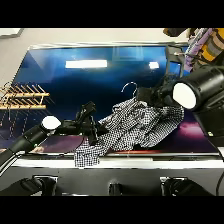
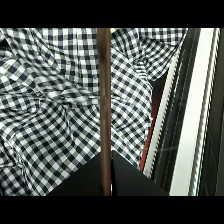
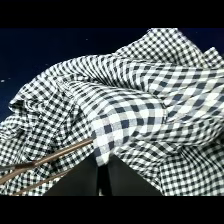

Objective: Fold the clothes and pants, and hang the long-sleeved shirts on hangers.

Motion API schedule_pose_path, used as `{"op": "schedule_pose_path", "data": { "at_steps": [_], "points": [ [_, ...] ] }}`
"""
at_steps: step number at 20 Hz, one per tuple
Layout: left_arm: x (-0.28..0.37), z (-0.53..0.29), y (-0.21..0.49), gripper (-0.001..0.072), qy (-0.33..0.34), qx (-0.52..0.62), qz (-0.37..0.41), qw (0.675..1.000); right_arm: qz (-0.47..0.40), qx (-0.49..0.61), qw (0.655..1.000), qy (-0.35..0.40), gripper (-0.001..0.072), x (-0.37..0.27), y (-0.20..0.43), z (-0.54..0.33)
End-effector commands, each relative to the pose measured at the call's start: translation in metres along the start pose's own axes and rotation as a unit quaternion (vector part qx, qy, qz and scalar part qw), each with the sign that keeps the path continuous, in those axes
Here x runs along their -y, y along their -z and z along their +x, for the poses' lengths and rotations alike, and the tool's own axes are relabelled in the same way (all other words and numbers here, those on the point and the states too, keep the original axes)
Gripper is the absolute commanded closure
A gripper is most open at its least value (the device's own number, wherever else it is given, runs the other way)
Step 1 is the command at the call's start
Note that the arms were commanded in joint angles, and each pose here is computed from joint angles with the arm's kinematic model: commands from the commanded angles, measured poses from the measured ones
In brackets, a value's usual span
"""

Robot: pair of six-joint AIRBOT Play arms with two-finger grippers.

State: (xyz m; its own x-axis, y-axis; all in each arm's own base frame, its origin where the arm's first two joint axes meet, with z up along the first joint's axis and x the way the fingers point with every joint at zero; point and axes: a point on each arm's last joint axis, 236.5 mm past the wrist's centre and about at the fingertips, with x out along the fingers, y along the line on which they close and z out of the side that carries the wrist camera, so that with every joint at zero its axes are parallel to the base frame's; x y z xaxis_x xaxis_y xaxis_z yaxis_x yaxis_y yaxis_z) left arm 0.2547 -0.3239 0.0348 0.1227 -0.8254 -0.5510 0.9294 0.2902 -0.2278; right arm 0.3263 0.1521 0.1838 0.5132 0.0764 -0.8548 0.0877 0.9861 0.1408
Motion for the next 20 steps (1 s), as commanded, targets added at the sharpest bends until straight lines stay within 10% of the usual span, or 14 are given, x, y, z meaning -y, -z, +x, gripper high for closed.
{"op": "schedule_pose_path", "data": {
  "at_steps": [1, 20],
  "points": [
    [-0.001, 0.002, 0.007, 0.0688, 0.001, -0.015, 0.004, 1.0, -0.001, 0.03, 0.999, 0.041, 0.068, 0.02, -0.015, -0.02],
    [-0.012, 0.01, -0.033, 0.0687, -0.002, -0.006, 0.023, 1.0, -0.063, 0.006, 0.998, -0.005, 0.068, -0.034, -0.009, -0.016]
  ]
}}
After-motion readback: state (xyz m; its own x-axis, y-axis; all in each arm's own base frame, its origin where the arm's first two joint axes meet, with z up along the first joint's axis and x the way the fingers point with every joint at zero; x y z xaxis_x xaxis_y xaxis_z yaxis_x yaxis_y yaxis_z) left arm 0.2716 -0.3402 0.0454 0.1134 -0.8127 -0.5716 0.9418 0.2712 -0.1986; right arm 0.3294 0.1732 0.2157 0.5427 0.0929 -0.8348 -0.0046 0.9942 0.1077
